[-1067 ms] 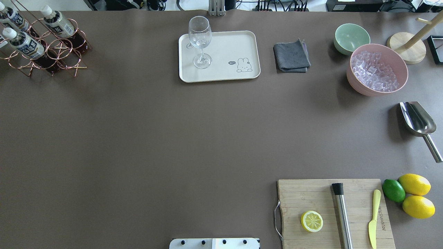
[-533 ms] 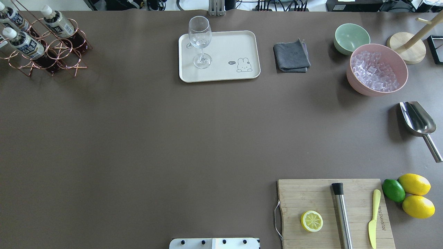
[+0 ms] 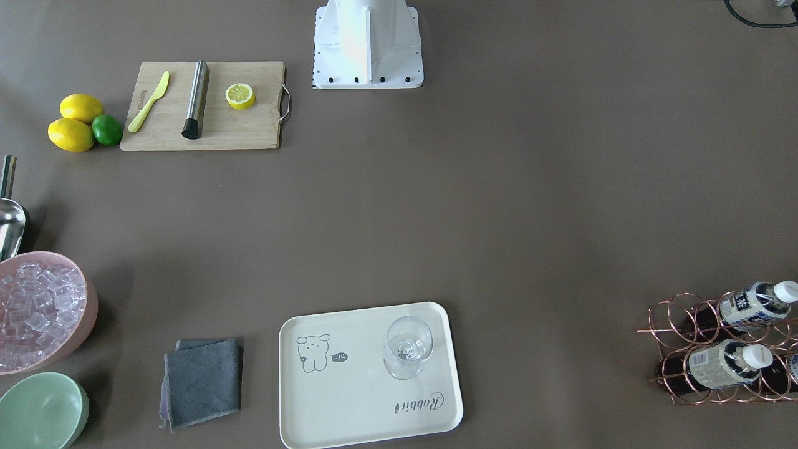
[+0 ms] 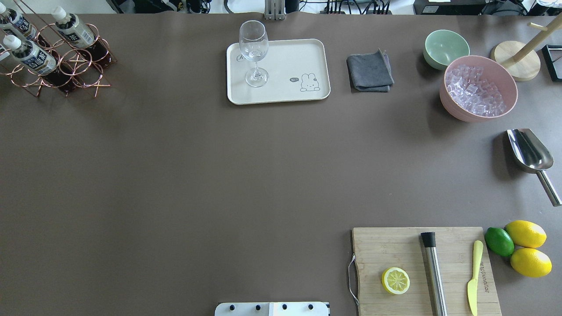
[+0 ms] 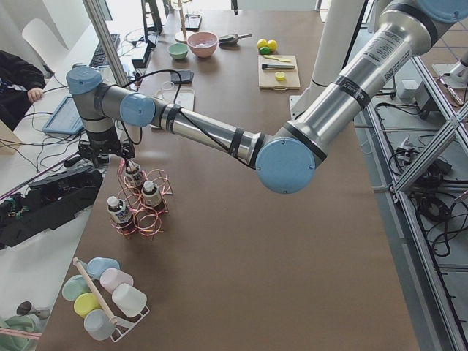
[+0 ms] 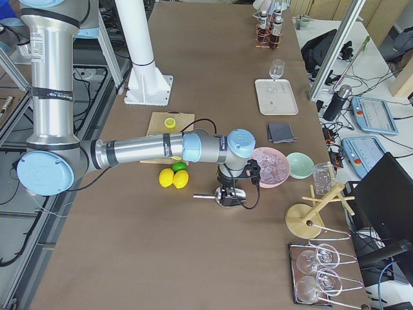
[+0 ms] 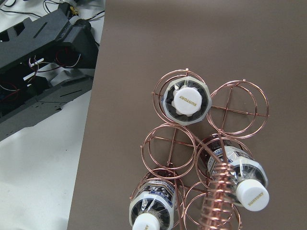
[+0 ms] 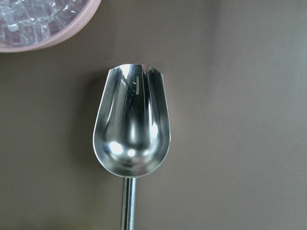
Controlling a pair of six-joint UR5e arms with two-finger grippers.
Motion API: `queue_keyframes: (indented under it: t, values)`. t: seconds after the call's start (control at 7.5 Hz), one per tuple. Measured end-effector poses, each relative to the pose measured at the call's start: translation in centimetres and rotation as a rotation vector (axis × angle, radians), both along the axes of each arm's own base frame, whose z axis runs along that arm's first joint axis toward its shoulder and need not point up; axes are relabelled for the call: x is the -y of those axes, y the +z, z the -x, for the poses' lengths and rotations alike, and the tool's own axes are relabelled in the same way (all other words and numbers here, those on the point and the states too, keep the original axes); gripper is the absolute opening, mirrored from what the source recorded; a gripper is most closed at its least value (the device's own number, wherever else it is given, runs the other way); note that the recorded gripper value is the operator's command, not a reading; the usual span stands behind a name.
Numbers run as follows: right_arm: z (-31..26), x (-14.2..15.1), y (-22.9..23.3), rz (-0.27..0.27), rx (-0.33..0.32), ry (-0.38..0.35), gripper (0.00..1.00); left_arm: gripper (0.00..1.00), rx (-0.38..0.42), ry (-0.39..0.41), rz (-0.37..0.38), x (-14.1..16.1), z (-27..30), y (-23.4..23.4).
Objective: Take tea from basket to plate
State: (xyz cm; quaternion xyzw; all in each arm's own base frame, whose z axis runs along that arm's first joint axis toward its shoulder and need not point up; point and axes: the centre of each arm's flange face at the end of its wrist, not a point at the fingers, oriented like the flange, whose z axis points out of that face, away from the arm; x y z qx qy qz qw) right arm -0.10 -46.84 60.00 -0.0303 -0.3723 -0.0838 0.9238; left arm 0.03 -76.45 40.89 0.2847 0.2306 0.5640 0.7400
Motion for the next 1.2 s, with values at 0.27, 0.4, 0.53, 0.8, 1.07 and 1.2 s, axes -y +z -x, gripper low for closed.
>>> queue_keyframes:
  t: [0.27, 0.4, 0.53, 0.8, 1.07, 1.2]
  values:
    - [0.0, 0.0, 0.0, 0.000, 0.000, 0.000, 1.00, 0.97, 0.000, 0.018, 0.002, 0.0, -0.6, 0.4]
    - [0.0, 0.0, 0.0, 0.001, 0.000, 0.000, 1.00, 0.97, -0.002, 0.028, 0.002, -0.1, -0.8, 0.6]
    - [0.0, 0.0, 0.0, 0.001, 0.000, 0.000, 1.00, 0.96, -0.012, 0.051, 0.001, -0.2, -1.2, 0.7]
    - [0.0, 0.0, 0.0, 0.001, 0.000, 0.000, 1.00, 0.96, -0.025, 0.085, 0.017, -0.4, -2.0, 0.9]
    - [0.0, 0.0, 0.0, 0.002, 0.000, 0.000, 1.00, 0.95, -0.033, 0.098, 0.036, -0.6, -2.4, 0.9]
    - [0.0, 0.0, 0.0, 0.002, 0.000, 0.000, 1.00, 0.82, -0.034, 0.098, 0.038, -0.6, -2.4, 0.9]
